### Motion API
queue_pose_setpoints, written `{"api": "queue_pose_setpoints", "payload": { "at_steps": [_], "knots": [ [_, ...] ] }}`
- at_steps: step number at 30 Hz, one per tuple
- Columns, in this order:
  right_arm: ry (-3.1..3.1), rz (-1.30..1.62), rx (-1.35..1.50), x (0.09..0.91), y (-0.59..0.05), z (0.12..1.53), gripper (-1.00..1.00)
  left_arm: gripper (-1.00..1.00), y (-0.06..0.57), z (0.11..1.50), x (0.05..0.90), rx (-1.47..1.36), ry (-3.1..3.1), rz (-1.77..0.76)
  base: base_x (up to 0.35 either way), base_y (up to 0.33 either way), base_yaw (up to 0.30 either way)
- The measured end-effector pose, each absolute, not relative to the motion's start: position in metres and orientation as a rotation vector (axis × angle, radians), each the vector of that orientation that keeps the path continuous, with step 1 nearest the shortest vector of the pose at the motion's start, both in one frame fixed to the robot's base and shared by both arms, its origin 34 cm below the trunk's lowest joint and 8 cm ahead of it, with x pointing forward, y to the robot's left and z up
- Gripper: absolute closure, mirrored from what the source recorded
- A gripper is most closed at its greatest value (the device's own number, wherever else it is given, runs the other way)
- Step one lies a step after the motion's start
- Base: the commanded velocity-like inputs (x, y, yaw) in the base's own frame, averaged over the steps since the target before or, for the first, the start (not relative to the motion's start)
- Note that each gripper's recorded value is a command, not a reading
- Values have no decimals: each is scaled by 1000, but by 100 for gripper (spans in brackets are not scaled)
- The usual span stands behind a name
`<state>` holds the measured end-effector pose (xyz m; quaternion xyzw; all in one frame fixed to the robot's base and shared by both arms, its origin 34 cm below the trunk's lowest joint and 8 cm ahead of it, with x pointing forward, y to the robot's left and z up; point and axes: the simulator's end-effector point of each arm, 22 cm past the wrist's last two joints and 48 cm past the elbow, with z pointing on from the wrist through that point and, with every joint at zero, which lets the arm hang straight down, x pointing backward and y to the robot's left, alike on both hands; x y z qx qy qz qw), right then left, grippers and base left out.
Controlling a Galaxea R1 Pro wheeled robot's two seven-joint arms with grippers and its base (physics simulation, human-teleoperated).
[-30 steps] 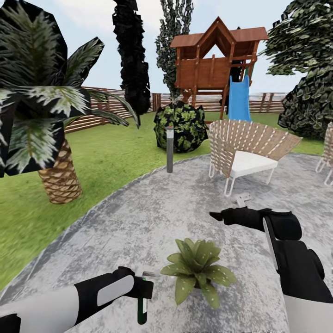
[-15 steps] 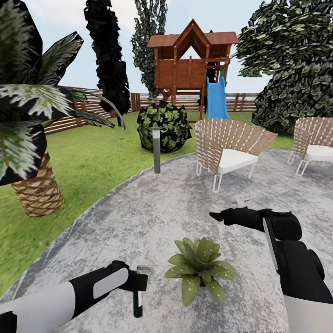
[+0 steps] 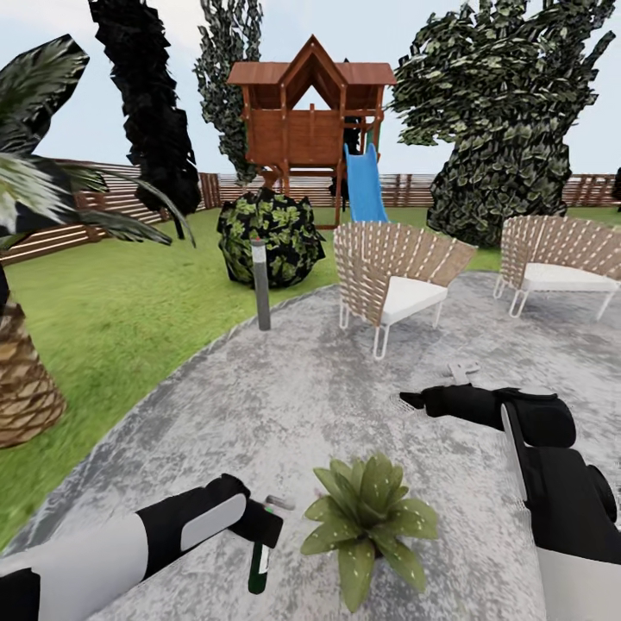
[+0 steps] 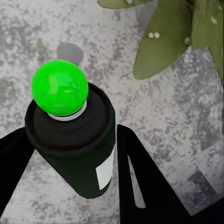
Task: Pick up the pesticide atomizer in the garden and spray insectifuge to fully cover both potted plants in the garden.
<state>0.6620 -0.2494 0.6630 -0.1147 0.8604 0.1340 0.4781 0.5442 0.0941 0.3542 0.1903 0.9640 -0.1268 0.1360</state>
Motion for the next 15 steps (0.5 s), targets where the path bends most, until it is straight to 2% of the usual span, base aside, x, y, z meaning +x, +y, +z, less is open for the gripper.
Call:
{"api": "queue_pose_setpoints", "payload": {
  "at_steps": [4,8,12,15],
  "knots": [
    [2099,329,-267,662,-253,664,-100,100,91,355,543,572,2781,-382,307,4,-271],
    [2100,330,-265,663,-253,663,-100,100,94,345,531,582,2799,-371,74,12,-98],
    [2099,332,-265,663,-252,663,-100,100,105,337,526,580,2813,-341,-95,244,-30],
    [2098,334,-265,663,-251,663,-100,100,107,336,526,577,2817,-336,-18,318,-197]
  ]
}}
